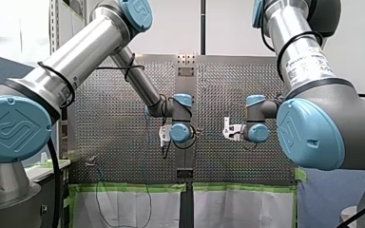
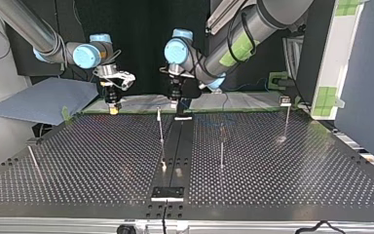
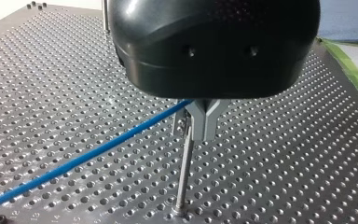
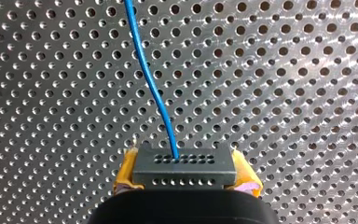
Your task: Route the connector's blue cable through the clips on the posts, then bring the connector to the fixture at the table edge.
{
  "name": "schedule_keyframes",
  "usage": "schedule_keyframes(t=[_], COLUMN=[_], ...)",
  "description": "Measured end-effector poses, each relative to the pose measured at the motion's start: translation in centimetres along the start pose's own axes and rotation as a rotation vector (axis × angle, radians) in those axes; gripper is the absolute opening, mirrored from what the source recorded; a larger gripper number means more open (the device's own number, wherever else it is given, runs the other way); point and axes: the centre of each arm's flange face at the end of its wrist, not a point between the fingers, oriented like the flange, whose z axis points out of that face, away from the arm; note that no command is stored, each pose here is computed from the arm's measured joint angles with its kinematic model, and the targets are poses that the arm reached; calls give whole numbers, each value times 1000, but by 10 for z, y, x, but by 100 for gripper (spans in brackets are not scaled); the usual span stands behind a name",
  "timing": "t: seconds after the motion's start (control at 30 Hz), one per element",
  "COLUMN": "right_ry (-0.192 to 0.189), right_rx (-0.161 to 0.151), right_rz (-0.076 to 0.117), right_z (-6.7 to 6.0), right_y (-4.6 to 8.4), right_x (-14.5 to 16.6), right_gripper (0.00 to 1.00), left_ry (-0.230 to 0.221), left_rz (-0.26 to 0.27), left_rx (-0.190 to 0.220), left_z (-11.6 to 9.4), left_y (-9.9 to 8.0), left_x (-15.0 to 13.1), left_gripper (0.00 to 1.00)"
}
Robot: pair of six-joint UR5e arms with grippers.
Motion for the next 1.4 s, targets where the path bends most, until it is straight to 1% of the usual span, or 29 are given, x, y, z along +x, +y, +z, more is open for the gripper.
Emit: schedule_keyframes(t=[0.2, 0.57, 0.8, 1.1, 1.4], right_ry=[3, 6, 4, 8, 12], right_rx=[0, -1, -1, -2, -4], right_rz=[-2, -7, -9, -11, -12], right_z=[2, 5, 6, 8, 12], right_y=[1, 1, 1, 1, 3], right_x=[1, 2, 1, 2, 6], right_gripper=[0, 0, 0, 0, 0], left_ry=[-4, 5, 25, 18, 31], left_rz=[-3, 0, 4, -3, 3], left_rx=[-2, -22, -32, -29, -17], left_z=[3, 10, 19, 27, 32], left_y=[0, 6, 8, 3, -1], left_x=[-3, -5, 2, -7, 0], left_gripper=[0, 0, 0, 0, 0])
